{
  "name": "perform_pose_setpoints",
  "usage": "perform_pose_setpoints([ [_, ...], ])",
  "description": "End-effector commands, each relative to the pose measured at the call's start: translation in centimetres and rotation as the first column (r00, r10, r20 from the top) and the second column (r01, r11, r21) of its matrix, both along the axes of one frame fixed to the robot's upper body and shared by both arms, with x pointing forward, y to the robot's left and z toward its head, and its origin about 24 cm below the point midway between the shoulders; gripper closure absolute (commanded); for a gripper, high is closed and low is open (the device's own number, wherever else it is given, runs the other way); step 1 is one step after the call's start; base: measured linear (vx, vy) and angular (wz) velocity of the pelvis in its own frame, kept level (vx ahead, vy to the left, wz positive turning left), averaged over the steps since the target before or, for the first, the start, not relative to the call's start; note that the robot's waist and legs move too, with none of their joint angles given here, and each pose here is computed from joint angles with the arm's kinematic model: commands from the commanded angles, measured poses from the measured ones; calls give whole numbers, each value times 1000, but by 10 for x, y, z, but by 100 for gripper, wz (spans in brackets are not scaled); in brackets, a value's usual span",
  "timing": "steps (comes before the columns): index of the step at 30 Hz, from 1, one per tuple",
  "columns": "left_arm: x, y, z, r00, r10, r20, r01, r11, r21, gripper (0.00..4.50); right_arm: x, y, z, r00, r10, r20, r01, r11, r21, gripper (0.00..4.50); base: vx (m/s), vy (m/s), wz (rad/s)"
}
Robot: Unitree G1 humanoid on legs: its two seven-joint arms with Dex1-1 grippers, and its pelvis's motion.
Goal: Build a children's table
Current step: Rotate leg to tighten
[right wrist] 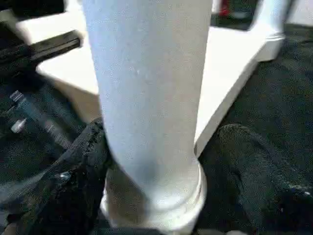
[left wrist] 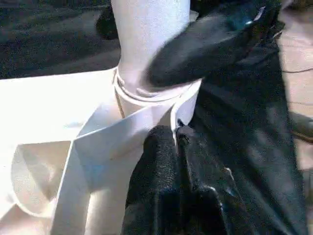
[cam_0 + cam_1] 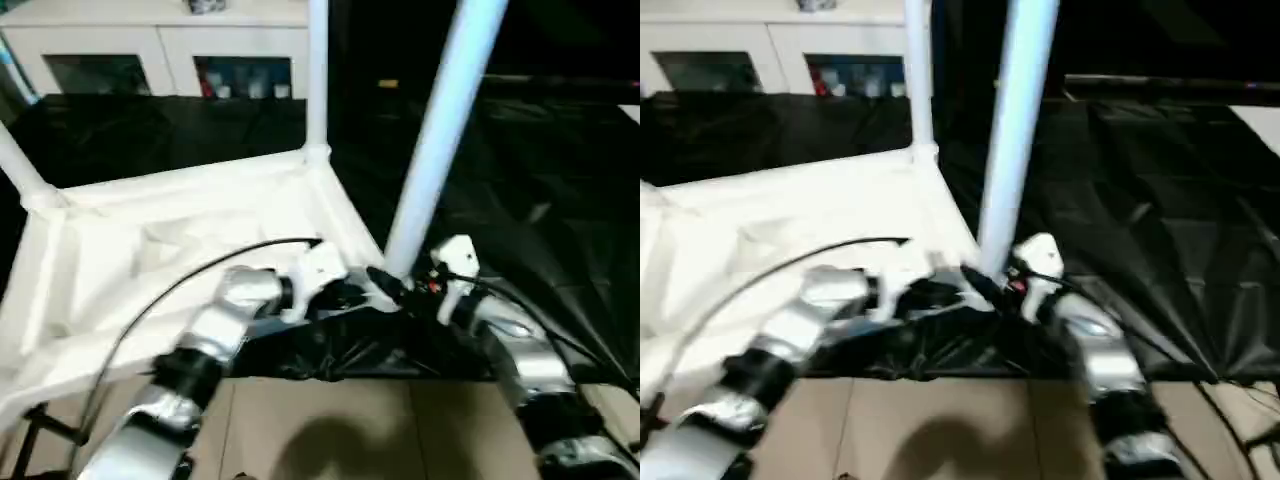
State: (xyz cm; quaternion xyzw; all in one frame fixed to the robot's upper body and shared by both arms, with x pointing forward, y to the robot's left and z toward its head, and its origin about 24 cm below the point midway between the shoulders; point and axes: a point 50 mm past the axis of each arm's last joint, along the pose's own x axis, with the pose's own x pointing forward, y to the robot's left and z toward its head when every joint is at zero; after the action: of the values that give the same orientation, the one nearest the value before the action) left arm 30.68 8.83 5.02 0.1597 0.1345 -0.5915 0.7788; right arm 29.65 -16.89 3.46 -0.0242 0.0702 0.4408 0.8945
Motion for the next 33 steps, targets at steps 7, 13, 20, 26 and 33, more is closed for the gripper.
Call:
perform_pose_setpoints([
  [7, 0, 27, 24, 1000, 5, 14, -4, 999, -50, 355, 4, 3, 4, 998, -63, -11, 63, 997, -55, 77, 0, 0, 0],
  [13, 1, 32, 21, 999, 24, -27, -25, 998, -57, 359, 0, 26, 2, 999, -34, -17, 33, 999, -43, 77, 0, 0, 0],
  [20, 5, 18, 7, 995, 73, -66, -76, 996, -45, 359, 0, 58, -5, 999, -27, -23, 26, 999, -47, 77, 0, 0, 0],
  [26, 6, 19, -2, 988, 104, -116, -104, 995, 2, 359, -2, 51, 3, 999, -32, -10, 32, 998, -51, 77, 0, 0, 0],
  [33, 8, 26, 9, 985, 103, -135, -115, 990, -82, 294, -3, 42, 6, 999, -35, 0, 35, 997, -75, 77, 0, 0, 0],
])
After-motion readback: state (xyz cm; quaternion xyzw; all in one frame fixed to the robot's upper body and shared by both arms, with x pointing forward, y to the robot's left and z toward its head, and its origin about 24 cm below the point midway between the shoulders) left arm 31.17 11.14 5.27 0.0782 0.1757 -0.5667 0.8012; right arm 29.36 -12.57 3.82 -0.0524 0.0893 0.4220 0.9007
